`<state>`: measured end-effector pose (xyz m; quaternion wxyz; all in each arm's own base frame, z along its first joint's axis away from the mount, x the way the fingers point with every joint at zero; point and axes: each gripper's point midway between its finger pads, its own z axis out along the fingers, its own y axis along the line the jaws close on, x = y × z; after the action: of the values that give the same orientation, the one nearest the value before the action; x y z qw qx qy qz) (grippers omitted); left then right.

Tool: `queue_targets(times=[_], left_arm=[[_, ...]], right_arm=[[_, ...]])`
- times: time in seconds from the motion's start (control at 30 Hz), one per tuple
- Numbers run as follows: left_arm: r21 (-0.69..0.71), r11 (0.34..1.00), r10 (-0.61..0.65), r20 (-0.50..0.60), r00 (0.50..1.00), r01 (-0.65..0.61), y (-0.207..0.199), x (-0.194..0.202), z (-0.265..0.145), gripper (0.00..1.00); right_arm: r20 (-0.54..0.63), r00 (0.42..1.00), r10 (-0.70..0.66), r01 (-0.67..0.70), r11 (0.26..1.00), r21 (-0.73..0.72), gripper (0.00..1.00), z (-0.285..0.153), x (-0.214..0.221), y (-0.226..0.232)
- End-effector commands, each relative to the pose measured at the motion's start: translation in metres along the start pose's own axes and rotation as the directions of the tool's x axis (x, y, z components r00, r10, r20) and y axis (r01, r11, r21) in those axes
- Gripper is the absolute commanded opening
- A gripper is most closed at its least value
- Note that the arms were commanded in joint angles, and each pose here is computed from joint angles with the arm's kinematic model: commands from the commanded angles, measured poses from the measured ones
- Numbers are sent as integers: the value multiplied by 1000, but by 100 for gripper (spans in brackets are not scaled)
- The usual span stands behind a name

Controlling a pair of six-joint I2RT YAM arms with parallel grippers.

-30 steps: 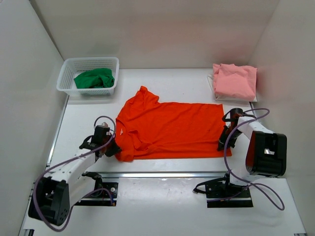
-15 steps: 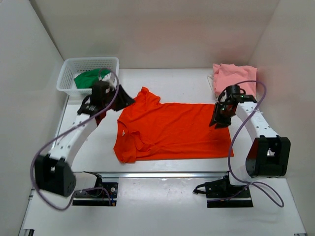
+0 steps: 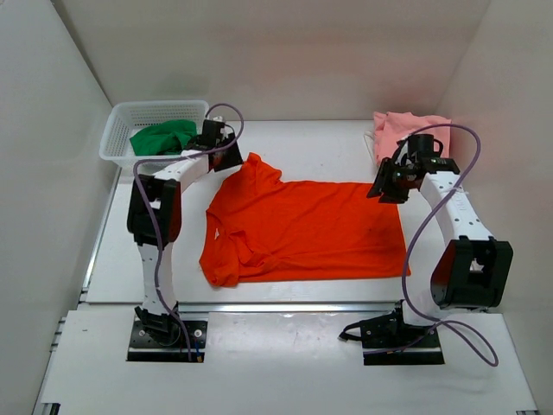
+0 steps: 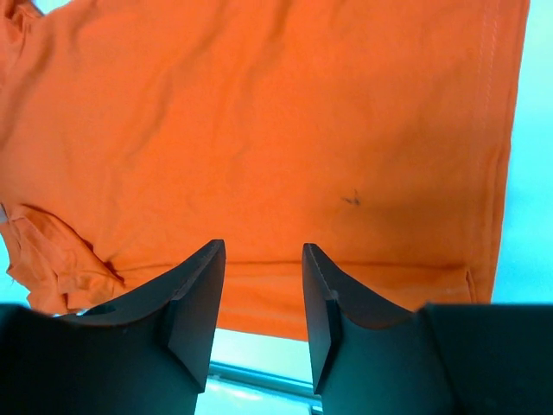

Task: Fold and stack the t-shirts
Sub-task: Grap the side of the flattened tshirt furthest away from the robot with both arms

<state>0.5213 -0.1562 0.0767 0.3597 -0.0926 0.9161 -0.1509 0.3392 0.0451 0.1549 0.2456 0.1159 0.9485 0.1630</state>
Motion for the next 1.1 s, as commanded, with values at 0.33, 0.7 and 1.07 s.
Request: queue_targets(times=[0.33,0.7,1.07], left_arm=[[5,997,82,30,996,-82,-18,-47,66,62],[92,995,43,-112,993,-32,-26,5,81,59],[264,957,-78,-172,982,122,-42,-2,61,60]], right_arm=[[11,1000,22,-22,999,-27,39,40,-22,-9],[33,994,109,-112,988,108,41,63,-27,-54],[78,967,244,-256,930,262,54,94,-53,-109]])
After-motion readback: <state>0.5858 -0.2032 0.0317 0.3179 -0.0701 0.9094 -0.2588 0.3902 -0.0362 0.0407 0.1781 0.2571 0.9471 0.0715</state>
